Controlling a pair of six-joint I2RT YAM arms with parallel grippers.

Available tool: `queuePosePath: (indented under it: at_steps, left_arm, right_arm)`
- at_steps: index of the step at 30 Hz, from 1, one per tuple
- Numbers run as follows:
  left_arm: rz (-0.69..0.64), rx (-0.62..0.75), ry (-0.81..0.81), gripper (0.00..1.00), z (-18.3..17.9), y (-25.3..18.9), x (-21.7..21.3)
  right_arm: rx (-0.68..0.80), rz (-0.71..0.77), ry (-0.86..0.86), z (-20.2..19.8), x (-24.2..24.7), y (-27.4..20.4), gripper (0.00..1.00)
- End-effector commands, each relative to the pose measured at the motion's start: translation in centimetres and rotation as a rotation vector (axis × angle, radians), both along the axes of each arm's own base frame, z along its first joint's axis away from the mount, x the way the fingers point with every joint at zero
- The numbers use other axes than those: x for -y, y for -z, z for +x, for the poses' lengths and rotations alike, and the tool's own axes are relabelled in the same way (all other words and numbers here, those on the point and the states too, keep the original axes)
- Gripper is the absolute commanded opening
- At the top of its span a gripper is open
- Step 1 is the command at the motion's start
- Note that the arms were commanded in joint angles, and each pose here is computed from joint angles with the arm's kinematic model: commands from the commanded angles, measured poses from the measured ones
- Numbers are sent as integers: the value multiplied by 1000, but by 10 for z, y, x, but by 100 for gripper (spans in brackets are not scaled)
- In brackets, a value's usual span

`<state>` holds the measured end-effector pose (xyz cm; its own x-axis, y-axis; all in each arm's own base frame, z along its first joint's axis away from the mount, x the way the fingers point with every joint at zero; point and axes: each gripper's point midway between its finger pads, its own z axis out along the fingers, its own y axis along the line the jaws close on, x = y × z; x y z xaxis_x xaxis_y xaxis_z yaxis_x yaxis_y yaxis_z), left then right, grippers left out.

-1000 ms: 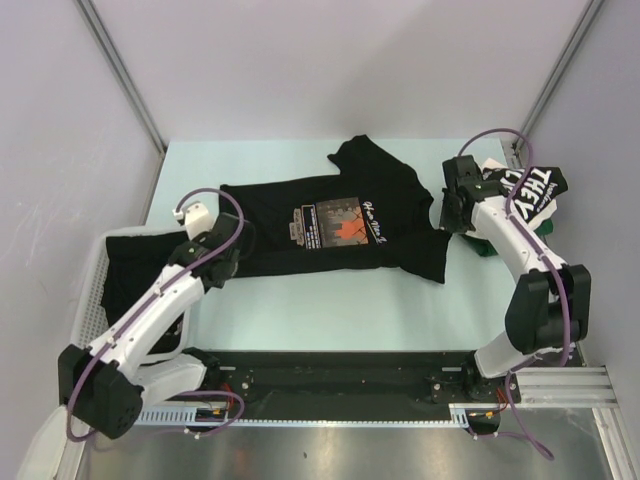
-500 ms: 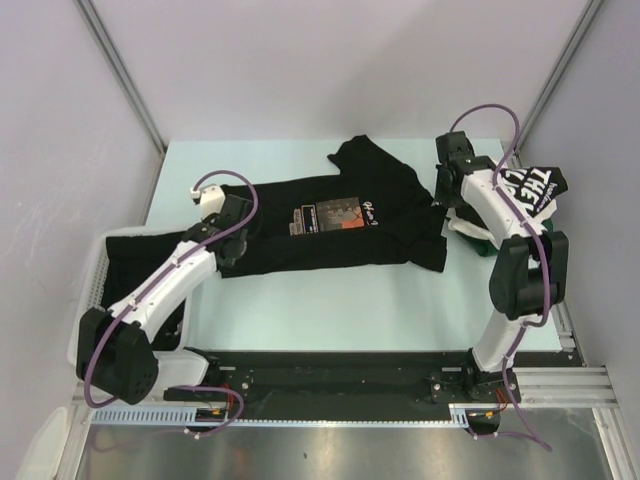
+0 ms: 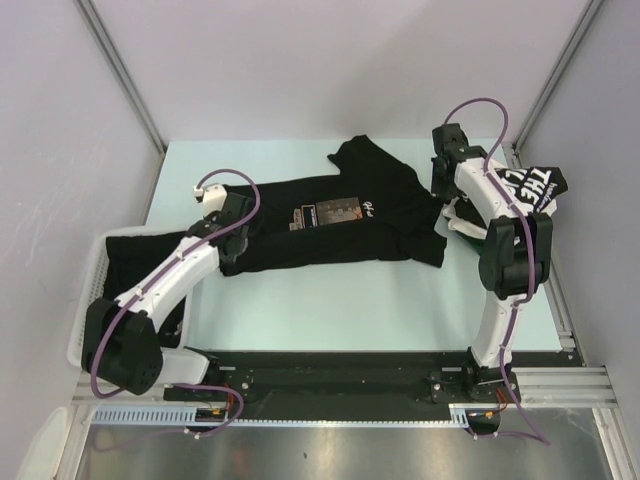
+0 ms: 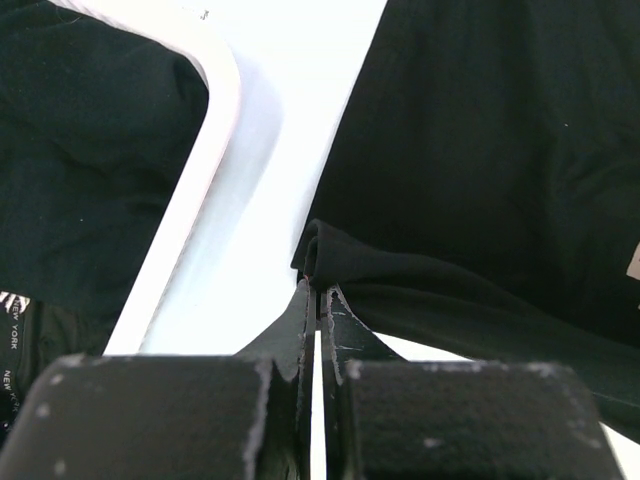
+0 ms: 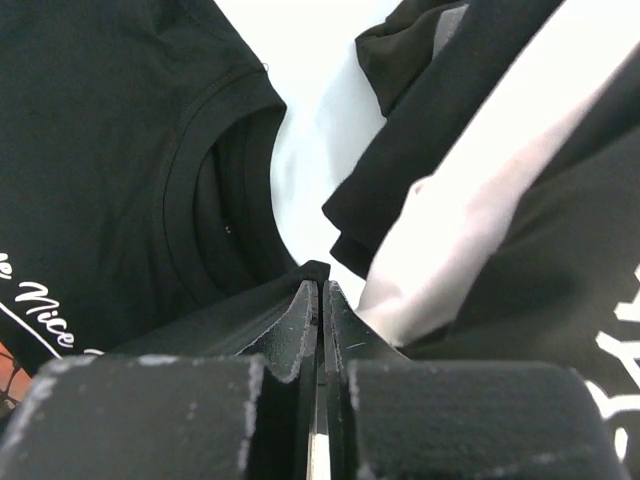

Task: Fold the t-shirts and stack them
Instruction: Fold the flattened tshirt in 1/3 of the way

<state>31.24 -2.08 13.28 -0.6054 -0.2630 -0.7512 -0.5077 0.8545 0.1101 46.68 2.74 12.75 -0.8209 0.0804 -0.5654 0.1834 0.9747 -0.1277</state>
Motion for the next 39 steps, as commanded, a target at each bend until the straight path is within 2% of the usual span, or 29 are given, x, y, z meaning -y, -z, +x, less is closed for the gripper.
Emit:
queuePosePath:
  at_steps: [1,11,28,39]
  left_arm:
    - [35,18,-12,0,7,-8,-11]
    - [79,-1,-12,0,18,-9,-23]
    - [99,-25,9,0,41,-1,-22]
    - [194,-82,-12,0,64,7,-35]
  right_arm:
    - [53,-11,3,19,9,-16,0]
    - [91,5,-35,45,0,-26,0]
    - [59,7,-44,57,8,-10,0]
    - [43,13,-52,67,5,0,0]
